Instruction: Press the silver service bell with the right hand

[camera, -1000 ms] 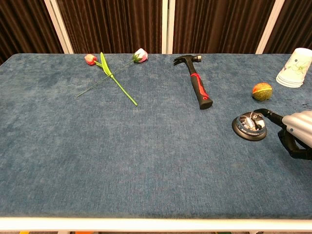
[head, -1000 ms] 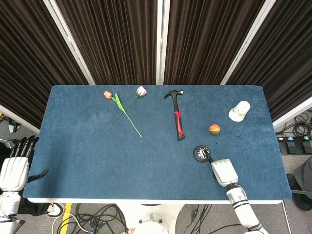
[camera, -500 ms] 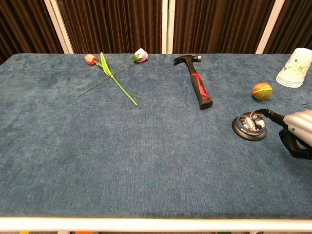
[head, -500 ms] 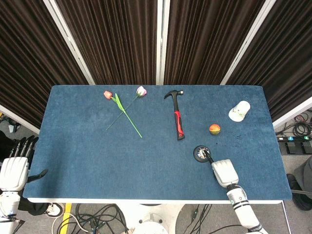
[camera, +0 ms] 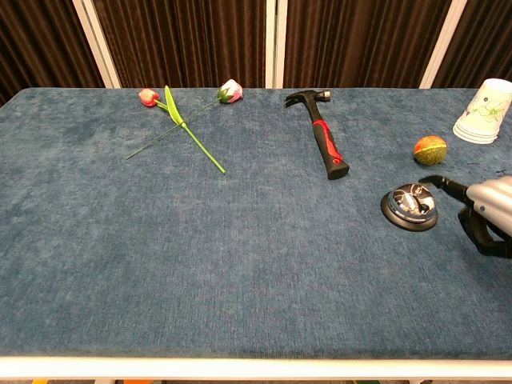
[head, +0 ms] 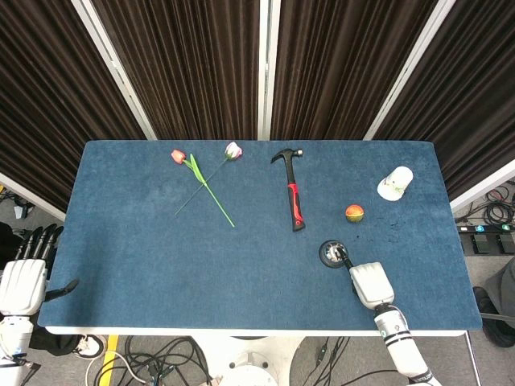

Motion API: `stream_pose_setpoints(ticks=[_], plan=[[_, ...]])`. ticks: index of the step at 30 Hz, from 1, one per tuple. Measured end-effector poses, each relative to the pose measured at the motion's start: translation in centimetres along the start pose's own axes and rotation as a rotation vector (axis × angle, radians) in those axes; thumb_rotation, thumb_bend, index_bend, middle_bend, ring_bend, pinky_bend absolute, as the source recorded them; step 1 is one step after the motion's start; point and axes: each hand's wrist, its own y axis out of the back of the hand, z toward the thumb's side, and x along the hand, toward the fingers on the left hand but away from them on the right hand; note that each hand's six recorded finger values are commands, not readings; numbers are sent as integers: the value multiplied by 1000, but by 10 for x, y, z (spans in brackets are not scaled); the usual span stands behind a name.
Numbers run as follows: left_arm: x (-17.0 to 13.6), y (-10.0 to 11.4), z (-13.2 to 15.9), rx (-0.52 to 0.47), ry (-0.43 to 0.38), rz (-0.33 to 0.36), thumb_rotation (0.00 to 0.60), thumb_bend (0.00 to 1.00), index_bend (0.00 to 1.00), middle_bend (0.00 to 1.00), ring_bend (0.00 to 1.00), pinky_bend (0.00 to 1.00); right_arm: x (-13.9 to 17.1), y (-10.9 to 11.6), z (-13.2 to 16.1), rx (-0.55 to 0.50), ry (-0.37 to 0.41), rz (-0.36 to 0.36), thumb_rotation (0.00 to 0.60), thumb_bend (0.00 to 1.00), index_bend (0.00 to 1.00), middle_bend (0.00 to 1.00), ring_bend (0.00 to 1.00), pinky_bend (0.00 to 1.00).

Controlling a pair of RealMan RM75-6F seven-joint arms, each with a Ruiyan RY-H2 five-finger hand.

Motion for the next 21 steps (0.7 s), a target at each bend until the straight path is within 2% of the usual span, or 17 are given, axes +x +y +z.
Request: stream_pose_setpoints(ticks=[4, 13, 21], plan=[[0, 0, -1, 0, 3, 0, 600, 108, 86, 54, 0, 145, -1, -4, 0, 5, -4, 18, 600, 1000, 9, 877, 786, 705], [0, -1, 1, 0, -2, 0, 600, 108, 86, 53, 0, 145, 1, 12, 0, -25, 1, -54, 600, 1000, 9, 877, 786, 705], [-1, 0, -1, 0, 2, 1, 600, 108, 86, 54, 0, 145, 0, -5, -3, 0, -14, 26, 600, 1000, 9, 877, 786, 705]])
